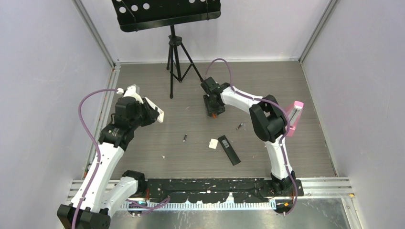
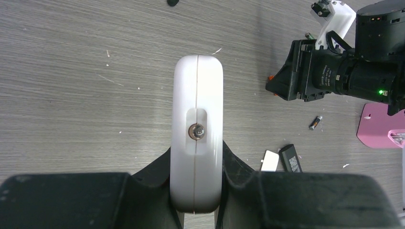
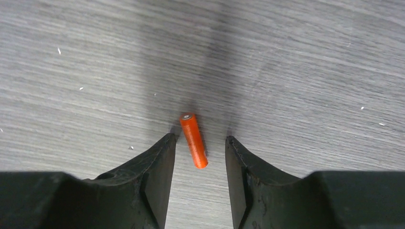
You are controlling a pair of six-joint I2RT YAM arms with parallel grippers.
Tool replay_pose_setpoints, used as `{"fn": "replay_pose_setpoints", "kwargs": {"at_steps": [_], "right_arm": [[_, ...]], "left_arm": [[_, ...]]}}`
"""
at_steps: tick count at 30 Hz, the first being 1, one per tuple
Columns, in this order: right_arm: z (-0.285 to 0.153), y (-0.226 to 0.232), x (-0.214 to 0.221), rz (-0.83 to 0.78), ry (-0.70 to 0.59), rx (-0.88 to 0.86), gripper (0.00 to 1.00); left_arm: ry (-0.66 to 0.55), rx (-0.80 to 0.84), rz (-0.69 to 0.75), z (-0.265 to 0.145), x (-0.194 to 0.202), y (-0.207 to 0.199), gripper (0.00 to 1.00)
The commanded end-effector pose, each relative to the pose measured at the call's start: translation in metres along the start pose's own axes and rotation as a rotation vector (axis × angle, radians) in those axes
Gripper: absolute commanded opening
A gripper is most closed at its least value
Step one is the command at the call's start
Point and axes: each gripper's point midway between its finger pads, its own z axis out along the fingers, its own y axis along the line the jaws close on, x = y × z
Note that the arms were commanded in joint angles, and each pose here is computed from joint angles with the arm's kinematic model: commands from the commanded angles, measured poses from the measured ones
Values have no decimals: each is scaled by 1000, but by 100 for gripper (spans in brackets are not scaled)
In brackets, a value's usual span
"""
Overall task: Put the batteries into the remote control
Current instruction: Adjust the battery at the center of the board, then pick up the battery from the center of the board, then load the battery into the remote control.
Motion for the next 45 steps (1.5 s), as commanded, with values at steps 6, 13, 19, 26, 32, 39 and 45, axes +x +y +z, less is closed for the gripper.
{"fn": "replay_pose_setpoints", "kwargs": {"at_steps": [6,13,19,26,32,39,45], "right_arm": [[7,-8,18,-110,55,24,41],[17,-13,13,-107,42,61,23],[12,-15,3,-49,-28,74,4],[-44,-6,-34,160,-308,-12,0],[-161,16,-61,419,-595,-239,0],[-268,54,-54,490,-793,-397,1],[-300,53,-54,567,-878,-370,1]], "left_arm": [[-50,52,-8,-2,-11,-11,0],[-50,63,-7,-3,-12,-13,0],[-42,137,-8,0,-9,-25,0],[-99,433,-152,11,-11,-71,0],[-199,678,-289,20,-15,-116,0],[-212,843,-359,17,-11,-162,0],[-222,910,-503,7,-21,-171,0]]}}
